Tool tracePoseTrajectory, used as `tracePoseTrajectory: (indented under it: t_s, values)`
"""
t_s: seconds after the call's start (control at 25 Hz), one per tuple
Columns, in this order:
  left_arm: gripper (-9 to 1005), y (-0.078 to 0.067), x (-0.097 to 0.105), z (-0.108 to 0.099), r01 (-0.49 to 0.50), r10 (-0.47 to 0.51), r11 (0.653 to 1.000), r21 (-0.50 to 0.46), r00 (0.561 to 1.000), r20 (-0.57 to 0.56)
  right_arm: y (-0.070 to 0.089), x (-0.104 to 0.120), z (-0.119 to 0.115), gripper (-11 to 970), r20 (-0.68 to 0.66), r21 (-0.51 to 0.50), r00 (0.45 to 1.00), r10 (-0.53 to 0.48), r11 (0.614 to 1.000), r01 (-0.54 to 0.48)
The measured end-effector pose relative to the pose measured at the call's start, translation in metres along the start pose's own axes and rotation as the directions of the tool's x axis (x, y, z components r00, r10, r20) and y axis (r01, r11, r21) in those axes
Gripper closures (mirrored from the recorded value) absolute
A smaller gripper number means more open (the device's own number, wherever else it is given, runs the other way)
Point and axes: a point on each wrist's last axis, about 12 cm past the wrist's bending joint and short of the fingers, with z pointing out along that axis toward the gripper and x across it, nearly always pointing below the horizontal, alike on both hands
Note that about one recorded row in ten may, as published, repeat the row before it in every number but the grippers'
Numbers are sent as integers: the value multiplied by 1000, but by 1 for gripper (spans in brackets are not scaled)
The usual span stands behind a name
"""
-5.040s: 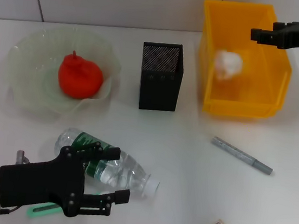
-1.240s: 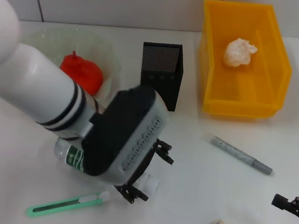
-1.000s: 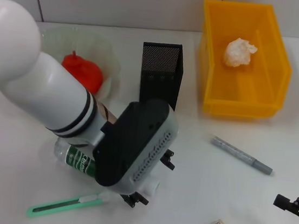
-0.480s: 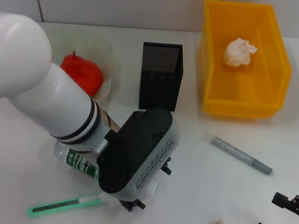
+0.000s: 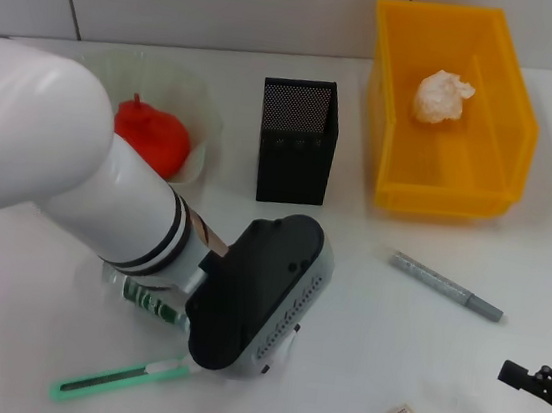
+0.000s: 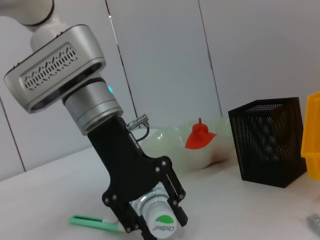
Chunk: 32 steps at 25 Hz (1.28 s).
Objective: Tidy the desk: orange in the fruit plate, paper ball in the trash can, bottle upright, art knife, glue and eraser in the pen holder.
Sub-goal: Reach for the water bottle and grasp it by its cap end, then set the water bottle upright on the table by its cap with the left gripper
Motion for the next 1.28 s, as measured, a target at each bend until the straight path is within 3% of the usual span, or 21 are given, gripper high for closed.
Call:
tracePoseTrajectory:
  t_s: [0.2,0.48,0.64,1.0,1.12,1.28]
  values:
    - [551,-1,-2,0,-14,14,1000,-3,1000,0,1,1,0,163,0,1,1000,3,1000,-3]
    - [554,2,-10,-4,-33,33,999,-28,999,12,2,2,-1,163,-10,1,1000,5,1000,-5]
    - [554,3,-16,-19,-10,13,998,-68,999,38,1,3,1,163,-15,3,1000,5,1000,-5]
    - [552,3,-8,-51,124,-115,985,-119,990,80,-3,1,5,163,-21,4,1000,-5,1000,5]
    - [551,-2,3,-70,208,-191,957,-200,976,100,-5,1,7,163,-27,1,1000,-10,1000,10]
    - [550,-4,6,-75,225,-207,948,-223,973,103,-7,-1,11,163,-25,-7,1000,-18,1000,18]
